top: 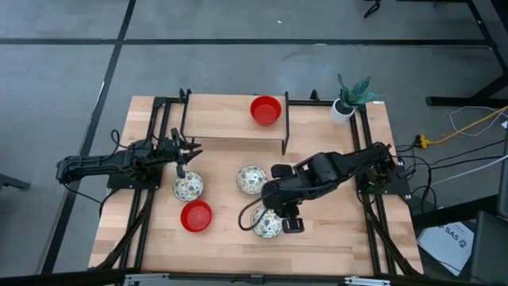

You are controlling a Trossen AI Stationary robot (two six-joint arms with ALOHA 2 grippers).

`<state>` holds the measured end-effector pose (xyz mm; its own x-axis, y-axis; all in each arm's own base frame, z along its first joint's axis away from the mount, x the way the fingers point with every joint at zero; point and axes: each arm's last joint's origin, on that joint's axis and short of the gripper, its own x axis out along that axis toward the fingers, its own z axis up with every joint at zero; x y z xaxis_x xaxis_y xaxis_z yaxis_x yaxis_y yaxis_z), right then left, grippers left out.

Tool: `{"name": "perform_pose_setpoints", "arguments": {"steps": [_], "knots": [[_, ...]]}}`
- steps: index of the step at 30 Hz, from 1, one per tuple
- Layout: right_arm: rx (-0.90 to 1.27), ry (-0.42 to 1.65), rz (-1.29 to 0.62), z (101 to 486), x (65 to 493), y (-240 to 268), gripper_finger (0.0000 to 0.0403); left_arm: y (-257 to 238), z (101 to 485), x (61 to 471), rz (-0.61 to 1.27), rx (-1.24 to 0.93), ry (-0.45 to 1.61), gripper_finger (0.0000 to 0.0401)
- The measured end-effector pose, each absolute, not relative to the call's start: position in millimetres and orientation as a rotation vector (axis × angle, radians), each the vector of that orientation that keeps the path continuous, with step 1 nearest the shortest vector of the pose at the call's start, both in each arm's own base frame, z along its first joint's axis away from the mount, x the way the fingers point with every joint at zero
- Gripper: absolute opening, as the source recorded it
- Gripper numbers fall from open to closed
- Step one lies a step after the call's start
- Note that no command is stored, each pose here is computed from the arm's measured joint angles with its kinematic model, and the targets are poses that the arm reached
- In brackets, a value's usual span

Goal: Pick & Place Mini bowls
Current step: Stack the red bowl on the red bowls on the shelf

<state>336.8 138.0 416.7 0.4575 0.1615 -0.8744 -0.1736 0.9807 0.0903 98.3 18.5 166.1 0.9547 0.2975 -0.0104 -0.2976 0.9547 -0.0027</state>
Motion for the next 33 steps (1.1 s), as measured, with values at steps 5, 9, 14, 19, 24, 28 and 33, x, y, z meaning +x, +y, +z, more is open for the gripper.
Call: {"name": "perform_pose_setpoints", "arguments": {"steps": [5,9,14,19,24,28,33], "knots": [[-0.06,1.035,0.18,418.0,339.5,137.0,0.014,18.5,166.1,98.3,0.302,-0.004,0.01,0.0098],[-0.136,0.943,0.081,418.4,347.5,136.0,0.014,18.5,166.1,98.3,0.302,-0.004,0.01,0.0098],[-0.152,0.91,0.087,420.1,350.0,136.8,0.014,18.5,166.1,98.3,0.302,-0.004,0.01,0.0098],[-0.171,0.916,0.119,419.8,349.4,137.8,0.014,18.5,166.1,98.3,0.302,-0.004,0.01,0.0098],[-0.195,0.954,0.152,417.8,346.1,138.1,0.014,18.5,166.1,98.3,0.302,-0.004,0.009,0.0098],[-0.206,1.034,0.198,415.2,337.8,138.0,0.014,18.5,166.2,98.3,0.302,-0.004,0.009,0.0098],[-0.253,1.099,0.262,418.6,321.1,140.1,0.014,18.5,166.2,98.3,0.302,-0.004,0.009,0.0098]]}}
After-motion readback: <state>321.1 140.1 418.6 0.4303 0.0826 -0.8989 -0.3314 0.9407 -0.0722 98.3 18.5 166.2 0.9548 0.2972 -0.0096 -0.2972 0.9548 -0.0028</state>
